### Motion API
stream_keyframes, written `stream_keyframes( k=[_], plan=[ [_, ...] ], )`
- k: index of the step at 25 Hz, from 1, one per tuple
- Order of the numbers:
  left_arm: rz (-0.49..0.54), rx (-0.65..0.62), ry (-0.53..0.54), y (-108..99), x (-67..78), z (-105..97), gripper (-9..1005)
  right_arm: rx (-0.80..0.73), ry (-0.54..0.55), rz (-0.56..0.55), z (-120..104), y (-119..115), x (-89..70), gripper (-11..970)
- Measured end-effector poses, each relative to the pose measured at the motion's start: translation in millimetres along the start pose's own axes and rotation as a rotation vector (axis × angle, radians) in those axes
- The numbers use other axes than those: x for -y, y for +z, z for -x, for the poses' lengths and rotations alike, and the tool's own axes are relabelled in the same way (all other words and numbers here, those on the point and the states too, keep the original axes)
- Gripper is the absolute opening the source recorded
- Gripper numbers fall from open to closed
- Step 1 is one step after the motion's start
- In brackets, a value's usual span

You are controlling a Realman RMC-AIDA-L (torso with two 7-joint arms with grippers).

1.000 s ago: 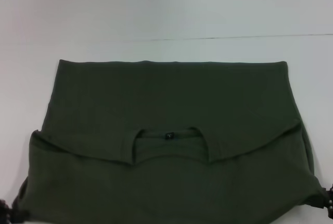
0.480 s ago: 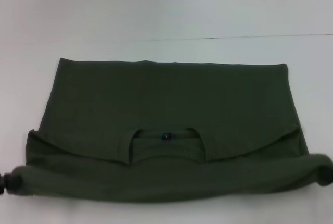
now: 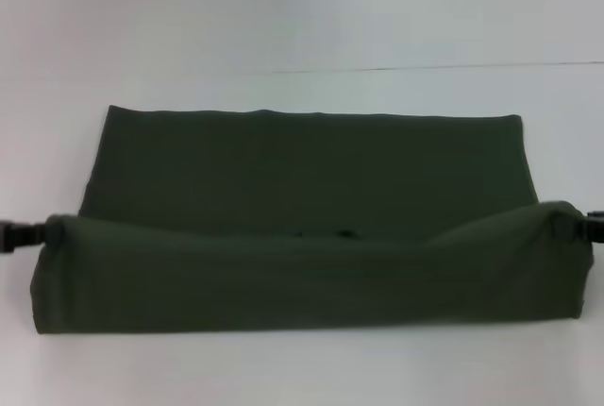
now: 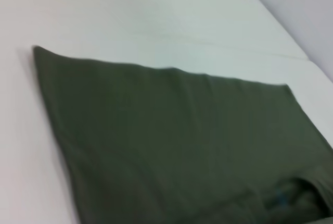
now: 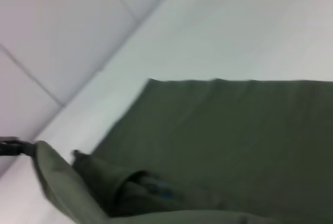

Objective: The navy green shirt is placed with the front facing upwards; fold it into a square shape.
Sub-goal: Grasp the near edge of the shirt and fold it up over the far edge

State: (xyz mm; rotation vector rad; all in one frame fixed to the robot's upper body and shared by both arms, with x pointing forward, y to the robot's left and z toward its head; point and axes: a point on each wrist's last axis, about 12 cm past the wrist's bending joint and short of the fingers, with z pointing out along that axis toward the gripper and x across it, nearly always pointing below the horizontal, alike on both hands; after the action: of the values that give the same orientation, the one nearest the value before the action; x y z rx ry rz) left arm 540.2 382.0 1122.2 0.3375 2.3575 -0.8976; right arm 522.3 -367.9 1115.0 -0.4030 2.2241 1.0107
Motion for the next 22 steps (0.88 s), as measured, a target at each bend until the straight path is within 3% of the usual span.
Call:
stream_keyframes(
  k=[11,22],
  plan=[
    [0.167,0.116,-0.061,22,-9.2,46,34,0.059,0.026,-0.147,40,46,17.8,88],
    [0.261,0.203,0.042,69,9.7,94,34,0.126,-0.037,-0.298,74,74,22.1,86]
  ],
)
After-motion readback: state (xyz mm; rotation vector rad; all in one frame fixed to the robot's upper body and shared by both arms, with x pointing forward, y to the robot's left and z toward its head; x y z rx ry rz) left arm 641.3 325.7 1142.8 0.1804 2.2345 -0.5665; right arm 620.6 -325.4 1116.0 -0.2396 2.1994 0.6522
